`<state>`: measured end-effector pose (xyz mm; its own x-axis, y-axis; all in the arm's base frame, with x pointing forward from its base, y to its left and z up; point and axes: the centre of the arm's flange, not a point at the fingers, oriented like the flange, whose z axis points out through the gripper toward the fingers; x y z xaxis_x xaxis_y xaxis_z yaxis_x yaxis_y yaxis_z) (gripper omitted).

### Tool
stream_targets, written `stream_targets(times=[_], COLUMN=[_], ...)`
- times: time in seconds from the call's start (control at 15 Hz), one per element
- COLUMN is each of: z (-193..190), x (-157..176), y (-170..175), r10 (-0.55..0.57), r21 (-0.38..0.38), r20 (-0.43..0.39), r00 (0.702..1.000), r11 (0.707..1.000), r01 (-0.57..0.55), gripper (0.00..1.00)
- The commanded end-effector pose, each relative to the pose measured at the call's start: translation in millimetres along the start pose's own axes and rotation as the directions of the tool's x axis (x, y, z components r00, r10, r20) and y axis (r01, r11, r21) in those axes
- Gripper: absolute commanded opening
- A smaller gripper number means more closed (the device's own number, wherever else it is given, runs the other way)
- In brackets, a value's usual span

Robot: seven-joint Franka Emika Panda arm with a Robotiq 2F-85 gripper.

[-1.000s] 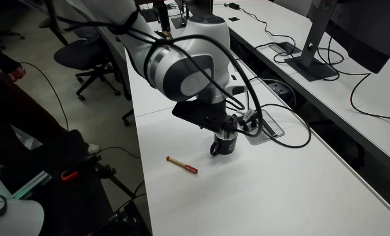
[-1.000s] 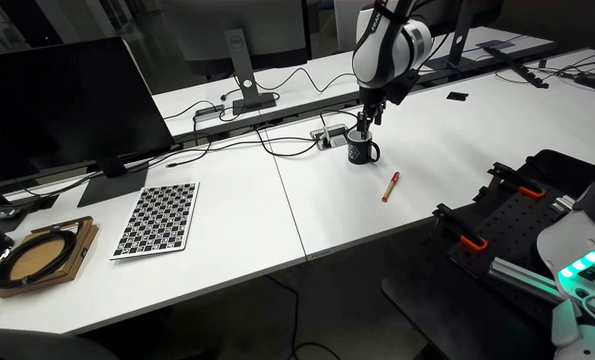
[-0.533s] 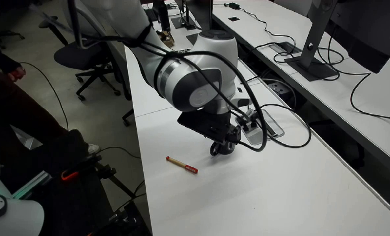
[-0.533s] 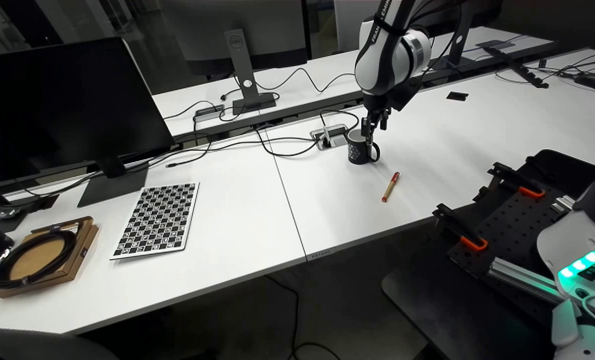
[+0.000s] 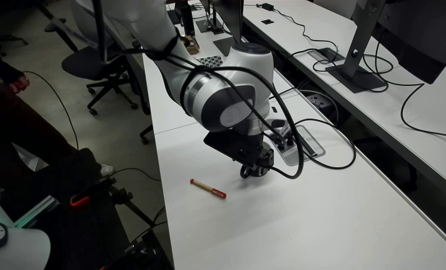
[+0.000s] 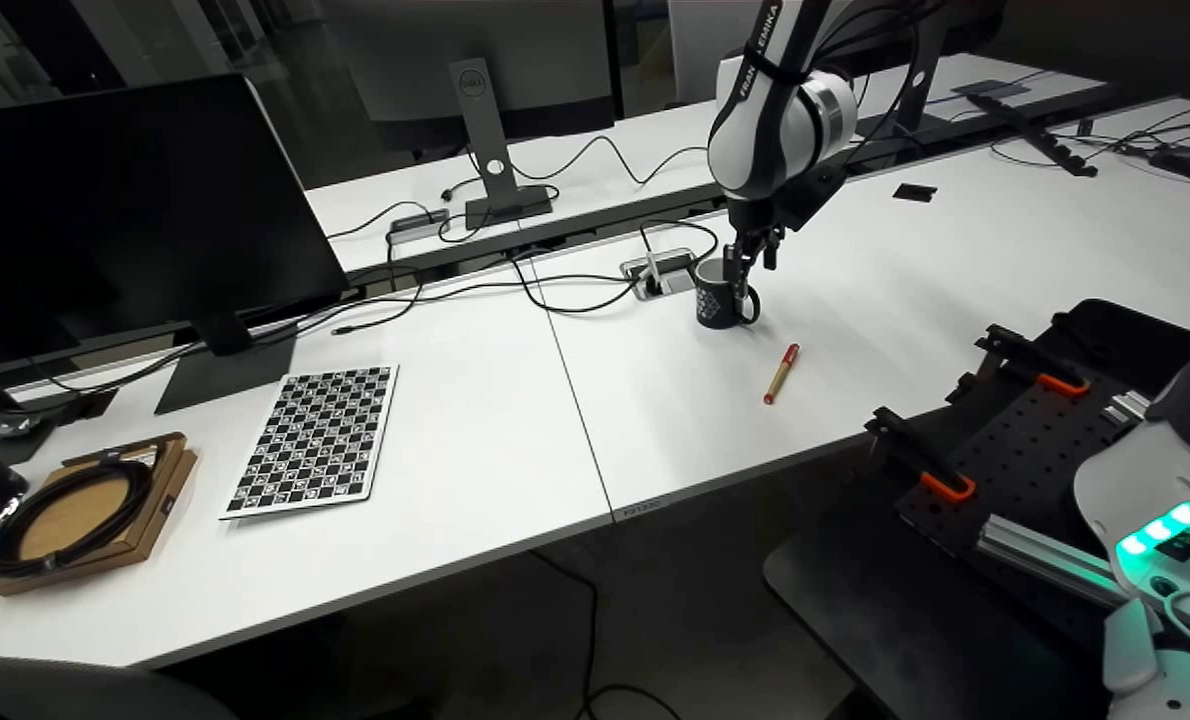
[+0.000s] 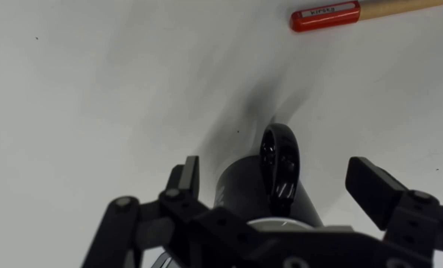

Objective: Move the black mug from the left to the right

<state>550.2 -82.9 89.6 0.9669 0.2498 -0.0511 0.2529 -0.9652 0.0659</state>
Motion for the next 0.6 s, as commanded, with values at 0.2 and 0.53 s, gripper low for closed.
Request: stream_targets(times=[0.2, 0.53], z=[4.8, 6.6], x=[11.8, 13.7], y=[-1.9, -3.8], r10=[0.013, 0.021], r21=[0.038, 0.041], r20=[-0.005, -0.007], r00=[1.0, 1.0], r11=[0.999, 0.999], r01=[-0.013, -0.021], gripper=[1.0, 0.95])
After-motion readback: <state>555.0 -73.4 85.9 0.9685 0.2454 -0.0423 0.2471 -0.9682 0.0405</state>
